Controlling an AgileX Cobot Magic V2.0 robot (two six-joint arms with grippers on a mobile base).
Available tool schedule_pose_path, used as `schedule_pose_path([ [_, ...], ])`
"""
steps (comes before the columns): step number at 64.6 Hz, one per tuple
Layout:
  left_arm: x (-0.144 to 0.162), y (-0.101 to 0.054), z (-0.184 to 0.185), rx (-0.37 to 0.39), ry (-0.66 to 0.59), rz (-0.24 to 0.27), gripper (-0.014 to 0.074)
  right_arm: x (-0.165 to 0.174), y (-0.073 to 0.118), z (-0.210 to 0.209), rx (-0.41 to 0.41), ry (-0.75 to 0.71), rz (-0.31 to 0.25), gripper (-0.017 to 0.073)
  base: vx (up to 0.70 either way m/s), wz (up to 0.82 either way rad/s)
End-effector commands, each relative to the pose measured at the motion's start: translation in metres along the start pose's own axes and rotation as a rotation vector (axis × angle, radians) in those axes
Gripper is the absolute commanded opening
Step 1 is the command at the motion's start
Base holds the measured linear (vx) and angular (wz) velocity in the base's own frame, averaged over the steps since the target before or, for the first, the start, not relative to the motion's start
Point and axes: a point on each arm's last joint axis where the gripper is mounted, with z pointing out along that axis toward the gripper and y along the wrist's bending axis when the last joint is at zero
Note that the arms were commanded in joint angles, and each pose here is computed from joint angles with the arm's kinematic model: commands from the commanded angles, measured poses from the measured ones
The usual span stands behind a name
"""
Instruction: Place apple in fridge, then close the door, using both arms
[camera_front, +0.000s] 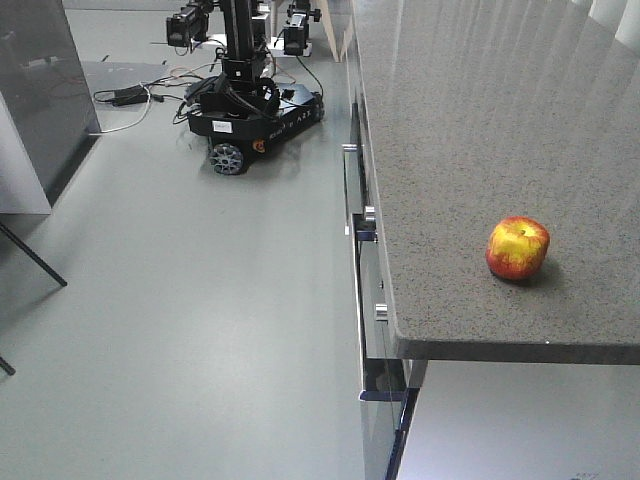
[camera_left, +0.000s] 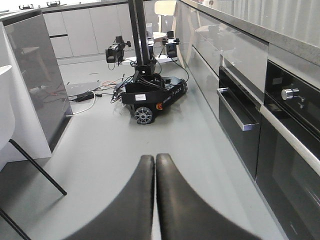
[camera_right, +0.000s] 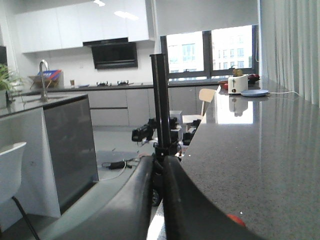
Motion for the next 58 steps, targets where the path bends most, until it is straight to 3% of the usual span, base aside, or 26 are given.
schedule_pose_path([
  [1, 0.002, -0.001, 0.001, 0.006, -0.065, 0.000, -0.0006, -0.023, -0.001, 0.019, -0.003, 0.037, -0.033, 0.0158, 0.00, 0.00],
  [16, 0.002, -0.001, 0.001, 0.006, -0.065, 0.000, -0.0006, -0.040, -0.009, 0.061, -0.011, 0.140, 0.007, 0.0532, 0.00, 0.00],
  [24, 0.002, -0.001, 0.001, 0.006, -0.065, 0.000, -0.0006, -0.036, -0.016, 0.074, 0.034, 0.155, -0.003, 0.0671, 0.00, 0.00],
  [32, 0.002, -0.001, 0.001, 0.006, -0.065, 0.000, -0.0006, -0.032, -0.020, 0.081, 0.052, 0.172, -0.021, 0.0709, 0.00, 0.00],
  [37, 0.002, -0.001, 0.001, 0.006, -0.065, 0.000, -0.0006, -0.030, -0.020, 0.081, 0.045, 0.201, -0.112, 0.0706, 0.00, 0.00],
  [43, 0.002, -0.001, 0.001, 0.006, -0.065, 0.000, -0.0006, -0.028, -0.021, 0.081, 0.048, 0.216, -0.162, 0.0704, 0.00, 0.00],
  [58, 0.002, -0.001, 0.001, 0.006, -0.065, 0.000, -0.0006, -0.040, -0.025, 0.089, 0.080, 0.178, -0.150, 0.0695, 0.00, 0.00],
])
